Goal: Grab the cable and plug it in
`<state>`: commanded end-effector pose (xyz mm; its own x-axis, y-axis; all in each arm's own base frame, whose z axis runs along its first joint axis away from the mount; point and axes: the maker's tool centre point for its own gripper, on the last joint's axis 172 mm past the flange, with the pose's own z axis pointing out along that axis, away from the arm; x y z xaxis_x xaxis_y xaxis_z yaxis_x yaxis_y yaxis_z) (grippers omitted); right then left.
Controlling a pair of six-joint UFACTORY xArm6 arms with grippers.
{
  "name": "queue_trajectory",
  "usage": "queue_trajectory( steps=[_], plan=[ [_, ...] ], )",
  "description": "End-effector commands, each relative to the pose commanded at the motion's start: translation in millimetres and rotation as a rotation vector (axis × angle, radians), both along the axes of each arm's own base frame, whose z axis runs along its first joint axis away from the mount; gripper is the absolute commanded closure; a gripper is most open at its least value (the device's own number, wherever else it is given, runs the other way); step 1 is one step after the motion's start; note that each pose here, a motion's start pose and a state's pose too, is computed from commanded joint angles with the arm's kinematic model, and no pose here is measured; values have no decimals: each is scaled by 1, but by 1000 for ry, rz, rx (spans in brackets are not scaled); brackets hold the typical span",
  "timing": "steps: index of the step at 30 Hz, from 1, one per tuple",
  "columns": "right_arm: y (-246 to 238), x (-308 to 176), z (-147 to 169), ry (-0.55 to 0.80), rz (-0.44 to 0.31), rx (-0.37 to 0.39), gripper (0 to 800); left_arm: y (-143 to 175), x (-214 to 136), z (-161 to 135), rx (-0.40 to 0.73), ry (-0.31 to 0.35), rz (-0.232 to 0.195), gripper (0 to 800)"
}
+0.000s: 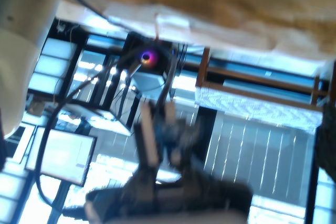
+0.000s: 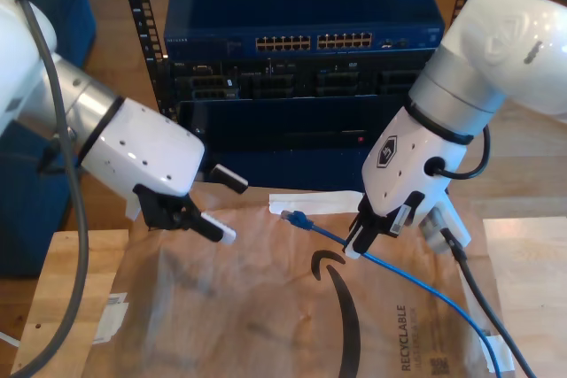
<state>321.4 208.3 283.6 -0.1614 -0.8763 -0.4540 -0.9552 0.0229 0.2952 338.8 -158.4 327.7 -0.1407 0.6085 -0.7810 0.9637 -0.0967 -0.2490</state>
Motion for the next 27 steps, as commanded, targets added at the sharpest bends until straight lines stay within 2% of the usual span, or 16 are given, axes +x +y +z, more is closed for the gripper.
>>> queue_trajectory(
  steps=[2,5,8,11,13,17,27],
  plan=[
    [-13,8,11,-23,-41,10,798,2,9,14,12,-20,17,0],
    [-18,4,24,-36,-9,32,798,2,26,40,24,-56,45,0],
    [-12,3,39,-13,-31,119,798,-9,38,66,-30,-98,56,0],
    [-6,0,55,-19,-27,189,798,-17,46,77,-83,-101,66,1],
    [-2,-1,66,-23,-13,212,798,-22,47,77,-86,-101,56,1],
    [6,-6,79,-39,27,263,798,-46,37,87,-86,-115,-8,1],
    [-2,7,93,-89,15,308,798,-47,30,91,-86,-57,1,6]
  ],
)
